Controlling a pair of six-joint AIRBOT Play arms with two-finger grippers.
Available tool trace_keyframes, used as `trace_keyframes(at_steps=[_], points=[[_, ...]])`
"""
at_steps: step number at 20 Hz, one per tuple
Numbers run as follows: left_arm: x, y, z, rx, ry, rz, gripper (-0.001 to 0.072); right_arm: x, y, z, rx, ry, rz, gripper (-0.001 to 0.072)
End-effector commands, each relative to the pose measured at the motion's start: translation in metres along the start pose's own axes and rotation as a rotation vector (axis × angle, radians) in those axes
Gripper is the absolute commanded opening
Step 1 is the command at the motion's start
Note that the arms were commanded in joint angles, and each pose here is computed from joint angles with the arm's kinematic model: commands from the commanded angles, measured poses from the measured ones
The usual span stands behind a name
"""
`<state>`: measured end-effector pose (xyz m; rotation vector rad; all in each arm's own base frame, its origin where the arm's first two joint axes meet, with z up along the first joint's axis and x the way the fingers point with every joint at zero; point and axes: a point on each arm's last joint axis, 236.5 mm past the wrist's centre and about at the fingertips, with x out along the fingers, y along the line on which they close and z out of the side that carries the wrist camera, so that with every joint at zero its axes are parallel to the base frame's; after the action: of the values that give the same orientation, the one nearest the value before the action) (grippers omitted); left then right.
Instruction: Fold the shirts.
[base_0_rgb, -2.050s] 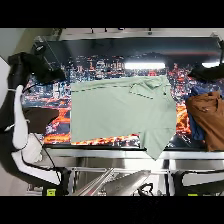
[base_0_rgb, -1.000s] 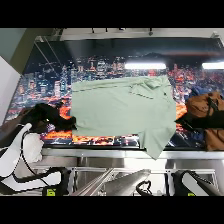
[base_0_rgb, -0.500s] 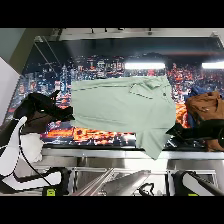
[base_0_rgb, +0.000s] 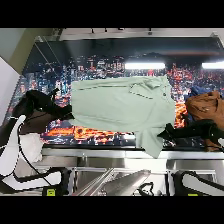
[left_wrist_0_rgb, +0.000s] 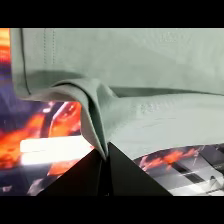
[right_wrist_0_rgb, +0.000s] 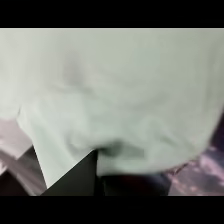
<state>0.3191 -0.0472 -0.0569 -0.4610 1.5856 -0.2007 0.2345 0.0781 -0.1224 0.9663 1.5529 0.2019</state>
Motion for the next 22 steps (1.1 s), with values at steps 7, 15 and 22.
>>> trace_keyframes(at_steps=[7,15,22], points=[[0.011,0.067,-0.085,-0.096,0.307,0.250,0.0017,-0.063,-0.069,-0.014,0.059,-0.128,-0.390,0.0019],[-0.046,0.045,0.000,-0.004,-0.027,0.262,0.0016,-0.085,0.062,0.061,-0.208,-0.432,0.023,0.0019],[-0.057,0.001,0.133,0.049,-0.276,0.153,0.0017,-0.081,0.140,0.181,-0.363,-0.508,0.003,0.0019]])
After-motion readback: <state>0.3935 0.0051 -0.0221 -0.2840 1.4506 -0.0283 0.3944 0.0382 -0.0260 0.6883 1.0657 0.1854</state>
